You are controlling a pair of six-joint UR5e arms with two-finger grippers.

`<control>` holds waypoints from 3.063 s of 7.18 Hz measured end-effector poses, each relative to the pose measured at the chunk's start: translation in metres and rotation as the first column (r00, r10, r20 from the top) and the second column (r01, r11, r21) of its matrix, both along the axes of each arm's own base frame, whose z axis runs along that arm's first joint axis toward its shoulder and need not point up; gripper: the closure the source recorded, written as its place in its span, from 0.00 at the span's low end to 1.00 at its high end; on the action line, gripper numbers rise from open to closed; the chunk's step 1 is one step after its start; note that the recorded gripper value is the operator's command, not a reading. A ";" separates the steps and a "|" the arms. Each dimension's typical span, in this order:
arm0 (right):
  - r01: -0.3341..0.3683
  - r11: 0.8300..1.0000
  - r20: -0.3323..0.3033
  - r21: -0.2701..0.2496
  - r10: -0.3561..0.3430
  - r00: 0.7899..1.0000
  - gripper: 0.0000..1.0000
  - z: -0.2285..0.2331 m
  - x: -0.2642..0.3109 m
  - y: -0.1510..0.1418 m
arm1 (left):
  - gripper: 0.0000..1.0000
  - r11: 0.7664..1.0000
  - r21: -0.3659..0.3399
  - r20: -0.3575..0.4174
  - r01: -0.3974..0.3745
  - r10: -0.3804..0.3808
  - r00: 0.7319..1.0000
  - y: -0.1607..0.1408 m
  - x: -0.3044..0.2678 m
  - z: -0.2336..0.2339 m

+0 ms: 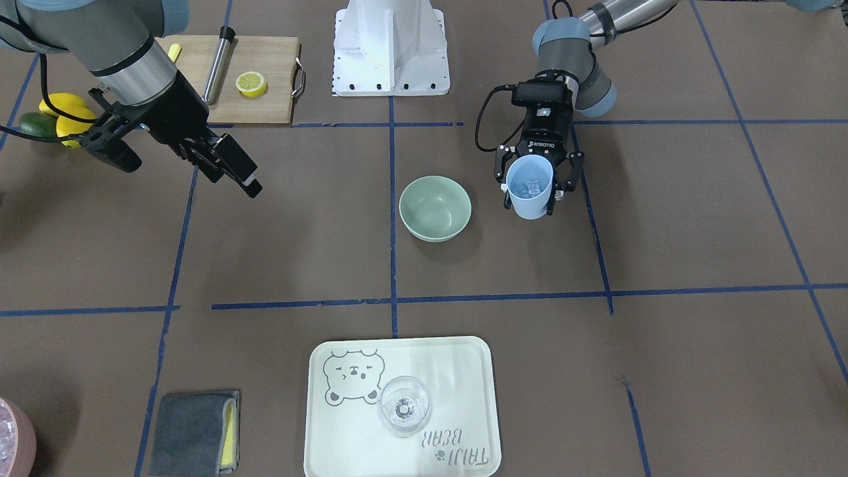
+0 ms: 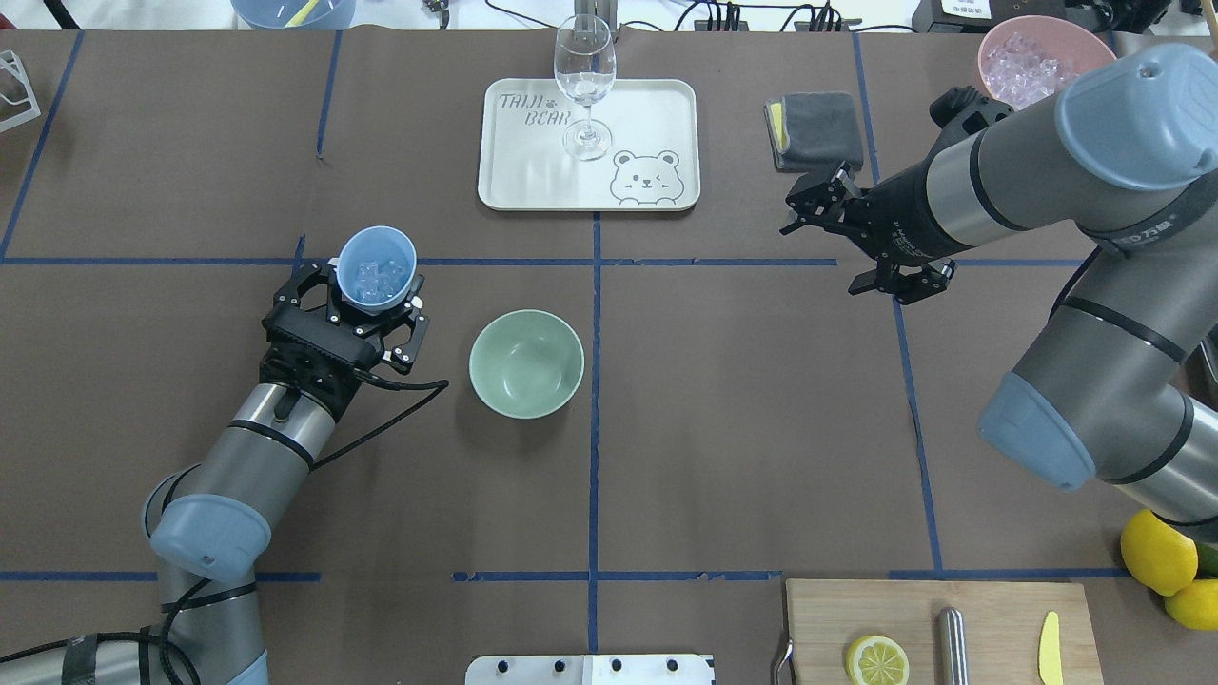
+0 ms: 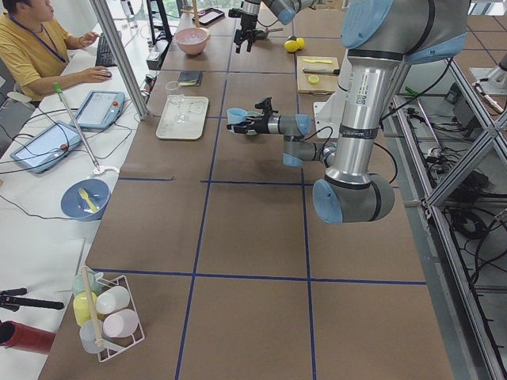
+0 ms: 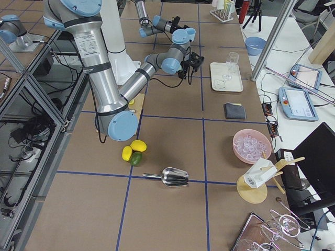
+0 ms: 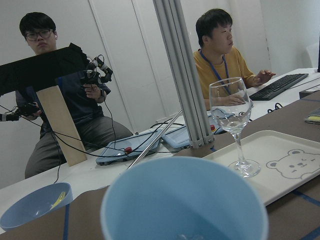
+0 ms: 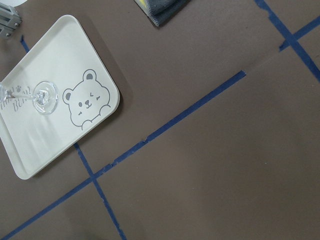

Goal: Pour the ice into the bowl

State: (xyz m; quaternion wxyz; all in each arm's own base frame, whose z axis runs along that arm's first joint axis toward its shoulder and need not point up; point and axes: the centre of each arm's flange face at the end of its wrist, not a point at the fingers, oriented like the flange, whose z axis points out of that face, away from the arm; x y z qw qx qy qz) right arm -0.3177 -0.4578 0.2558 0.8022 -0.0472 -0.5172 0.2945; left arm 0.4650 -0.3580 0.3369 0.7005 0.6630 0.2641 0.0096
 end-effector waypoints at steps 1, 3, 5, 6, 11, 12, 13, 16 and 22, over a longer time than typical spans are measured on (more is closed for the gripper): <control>-0.001 1.000 -0.003 -0.003 0.001 1.000 0.00 0.002 0.001 0.000 | 1.00 1.000 0.018 0.060 -0.009 0.008 0.998 0.003 0.008 -0.011; -0.004 1.000 -0.006 -0.006 0.004 1.000 0.00 0.004 0.002 -0.001 | 1.00 0.998 0.054 0.333 -0.033 0.014 0.943 0.002 0.029 -0.027; -0.008 1.000 -0.009 -0.008 0.008 1.000 0.00 0.006 0.004 -0.002 | 1.00 0.989 0.111 0.646 -0.094 0.000 0.763 0.000 0.046 -0.036; -0.010 1.000 -0.010 -0.009 0.010 1.000 0.00 0.007 0.005 -0.003 | 1.00 0.984 0.125 0.755 -0.129 -0.010 0.655 0.000 0.051 -0.034; -0.011 1.000 -0.009 -0.008 0.011 1.000 0.00 0.006 0.005 -0.004 | 1.00 0.953 0.022 1.000 -0.303 -0.018 0.016 0.000 0.069 -0.064; -0.011 1.000 -0.010 -0.008 0.011 1.000 0.00 0.006 0.005 -0.004 | 1.00 0.951 0.004 0.999 -0.310 -0.014 -0.031 0.000 0.072 -0.065; -0.011 1.000 -0.010 -0.009 0.011 1.000 0.00 0.007 0.005 -0.004 | 1.00 0.949 -0.006 0.998 -0.316 -0.012 -0.055 0.002 0.076 -0.064; -0.012 1.000 -0.008 -0.006 0.012 1.000 0.00 0.005 0.006 -0.003 | 1.00 0.944 -0.020 0.995 -0.328 -0.015 -0.103 0.013 0.087 -0.058; -0.026 1.000 -0.005 -0.004 0.026 1.000 0.00 0.003 0.013 -0.007 | 1.00 0.985 0.031 0.915 -0.170 0.040 0.401 0.017 0.050 -0.088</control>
